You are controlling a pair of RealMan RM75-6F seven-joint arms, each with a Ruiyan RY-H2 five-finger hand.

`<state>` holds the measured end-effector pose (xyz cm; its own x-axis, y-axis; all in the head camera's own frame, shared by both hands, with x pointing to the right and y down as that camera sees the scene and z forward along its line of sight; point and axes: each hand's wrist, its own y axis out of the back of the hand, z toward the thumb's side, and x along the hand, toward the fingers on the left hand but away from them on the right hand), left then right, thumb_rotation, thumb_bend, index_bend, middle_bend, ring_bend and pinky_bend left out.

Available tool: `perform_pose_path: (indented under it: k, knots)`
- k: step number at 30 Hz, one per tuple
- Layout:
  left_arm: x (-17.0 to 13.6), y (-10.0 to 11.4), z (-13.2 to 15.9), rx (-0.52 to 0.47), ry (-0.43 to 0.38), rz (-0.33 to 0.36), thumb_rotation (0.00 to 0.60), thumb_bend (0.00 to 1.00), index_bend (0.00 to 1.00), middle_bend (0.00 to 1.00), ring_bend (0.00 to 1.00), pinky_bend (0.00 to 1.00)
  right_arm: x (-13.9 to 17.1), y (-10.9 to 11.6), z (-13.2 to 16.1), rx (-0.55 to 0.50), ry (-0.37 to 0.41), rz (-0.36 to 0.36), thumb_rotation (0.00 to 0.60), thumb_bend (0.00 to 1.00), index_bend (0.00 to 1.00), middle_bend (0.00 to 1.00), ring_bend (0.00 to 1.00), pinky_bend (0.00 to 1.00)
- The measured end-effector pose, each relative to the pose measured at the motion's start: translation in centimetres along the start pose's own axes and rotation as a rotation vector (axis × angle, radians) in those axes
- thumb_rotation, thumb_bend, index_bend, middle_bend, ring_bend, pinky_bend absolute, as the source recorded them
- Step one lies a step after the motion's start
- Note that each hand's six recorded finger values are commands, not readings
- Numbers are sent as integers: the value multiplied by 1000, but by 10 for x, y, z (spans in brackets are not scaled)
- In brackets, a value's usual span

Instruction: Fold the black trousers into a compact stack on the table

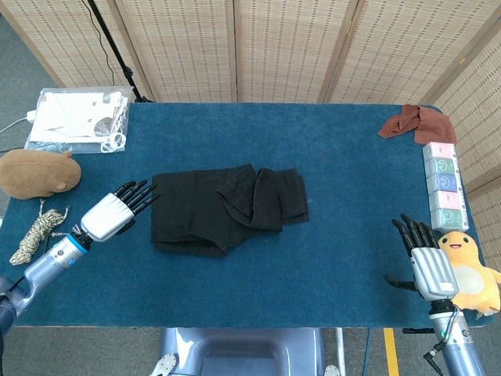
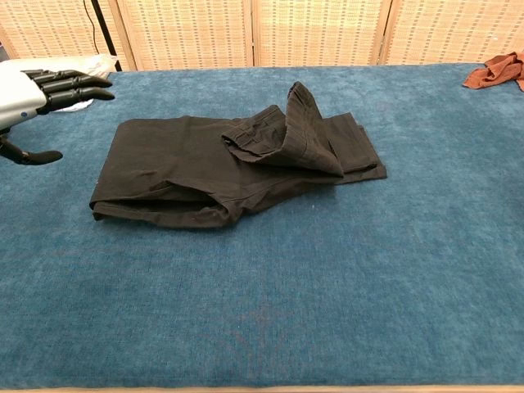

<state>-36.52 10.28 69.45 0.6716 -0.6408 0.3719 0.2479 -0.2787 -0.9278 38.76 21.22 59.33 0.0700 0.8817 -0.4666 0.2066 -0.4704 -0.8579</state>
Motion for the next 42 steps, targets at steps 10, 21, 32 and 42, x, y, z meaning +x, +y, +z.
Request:
perform_pose_path:
  k: [10, 21, 32, 42]
  knots:
    - [-6, -30, 12, 5, -17, -86, 600, 307, 10, 2, 85, 173, -2, -3, 0, 2, -3, 11, 600, 31, 0, 0, 0, 0]
    - [14, -44, 29, -17, -28, -121, 600, 307, 173, 128, 137, 174, -2, -3, -1, -4, -7, 15, 600, 32, 0, 0, 0, 0]
    - [32, -47, 33, 14, -36, -144, 600, 307, 196, 146, 144, 174, -2, 0, -1, -8, -7, 12, 600, 31, 0, 0, 0, 0]
    - [38, -51, 35, 34, -26, -158, 600, 307, 196, 146, 143, 174, -1, 3, 0, -10, -3, 1, 600, 31, 0, 0, 0, 0]
